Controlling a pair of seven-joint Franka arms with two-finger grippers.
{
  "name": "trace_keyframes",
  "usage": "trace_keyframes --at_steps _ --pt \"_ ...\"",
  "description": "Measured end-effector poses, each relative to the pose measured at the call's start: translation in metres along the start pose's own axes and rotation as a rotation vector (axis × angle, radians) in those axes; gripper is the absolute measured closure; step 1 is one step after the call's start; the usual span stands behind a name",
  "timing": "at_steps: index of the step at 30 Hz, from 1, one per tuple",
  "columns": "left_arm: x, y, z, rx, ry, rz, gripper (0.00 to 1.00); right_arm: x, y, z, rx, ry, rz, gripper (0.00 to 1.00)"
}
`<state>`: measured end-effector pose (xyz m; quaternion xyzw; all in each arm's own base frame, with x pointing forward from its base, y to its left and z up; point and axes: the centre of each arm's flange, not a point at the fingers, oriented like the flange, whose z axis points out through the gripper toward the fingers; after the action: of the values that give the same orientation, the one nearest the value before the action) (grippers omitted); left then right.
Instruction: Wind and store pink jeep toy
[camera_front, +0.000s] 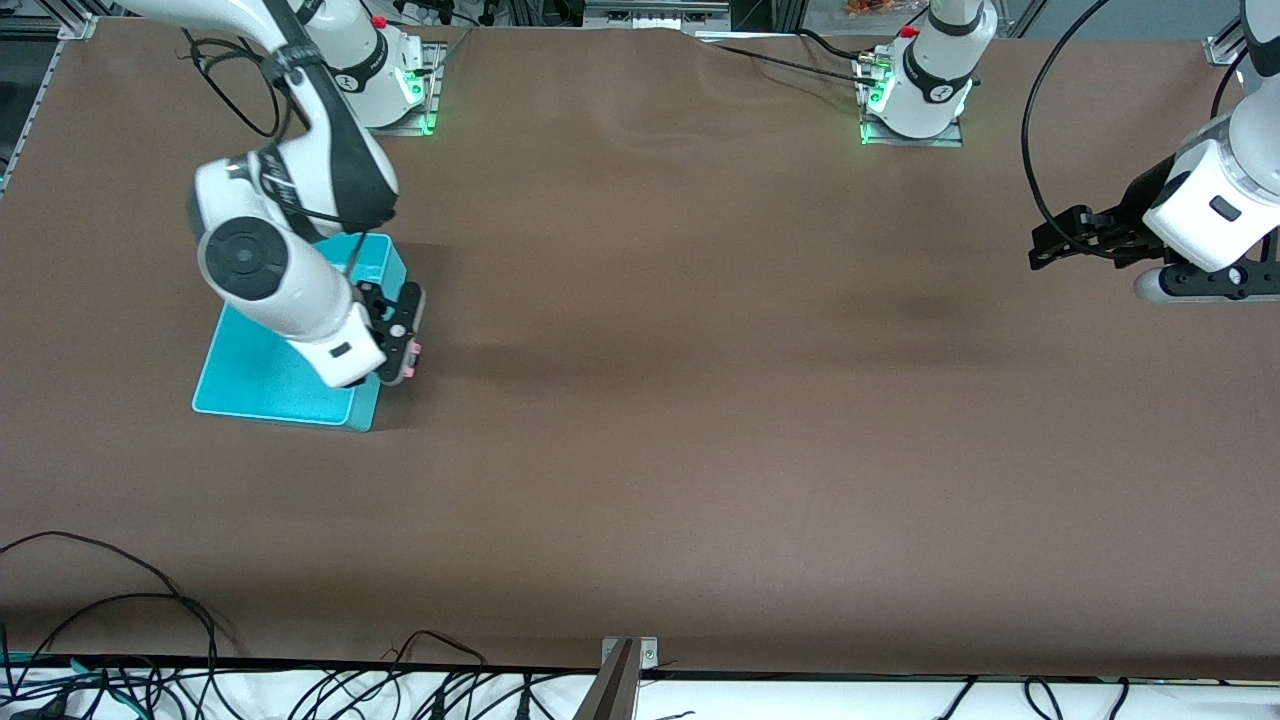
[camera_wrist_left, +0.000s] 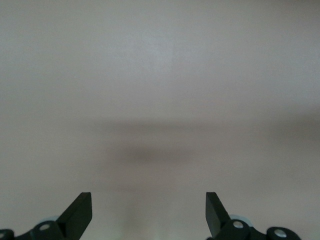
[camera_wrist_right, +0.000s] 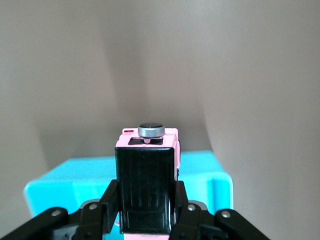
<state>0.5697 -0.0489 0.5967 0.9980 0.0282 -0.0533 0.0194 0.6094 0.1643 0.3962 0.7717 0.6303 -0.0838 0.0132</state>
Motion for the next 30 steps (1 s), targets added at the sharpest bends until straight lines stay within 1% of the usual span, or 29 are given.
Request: trace_keyframes --at_steps 4,9,12,16,18,23,30 --pt "0.000 0.001 0.000 0.000 0.001 0.001 0.00 -0.035 0.004 -0.025 0.026 -0.006 0.003 0.52" --pt "0.000 0.002 0.000 0.000 0.000 0.005 0.00 -0.086 0.004 -0.039 0.081 -0.003 -0.006 0.52" --pt "0.000 0.003 0.000 0.000 0.000 0.007 0.00 -0.112 0.003 -0.037 0.109 0.014 -0.013 0.52" --pt "0.000 0.003 0.000 0.000 0.000 0.008 0.00 -0.142 -0.003 -0.020 0.140 0.037 -0.027 0.52" --pt "0.000 0.004 0.000 0.000 0.000 0.008 0.00 -0.155 -0.008 -0.005 0.140 0.053 -0.040 0.52" --pt "0.000 0.004 0.000 0.000 0.000 0.010 0.00 -0.174 -0.024 0.043 0.111 0.083 -0.069 0.52" --pt "-0.001 0.007 0.001 0.001 -0.001 0.015 0.00 -0.175 -0.050 0.110 0.066 0.099 -0.116 0.52"
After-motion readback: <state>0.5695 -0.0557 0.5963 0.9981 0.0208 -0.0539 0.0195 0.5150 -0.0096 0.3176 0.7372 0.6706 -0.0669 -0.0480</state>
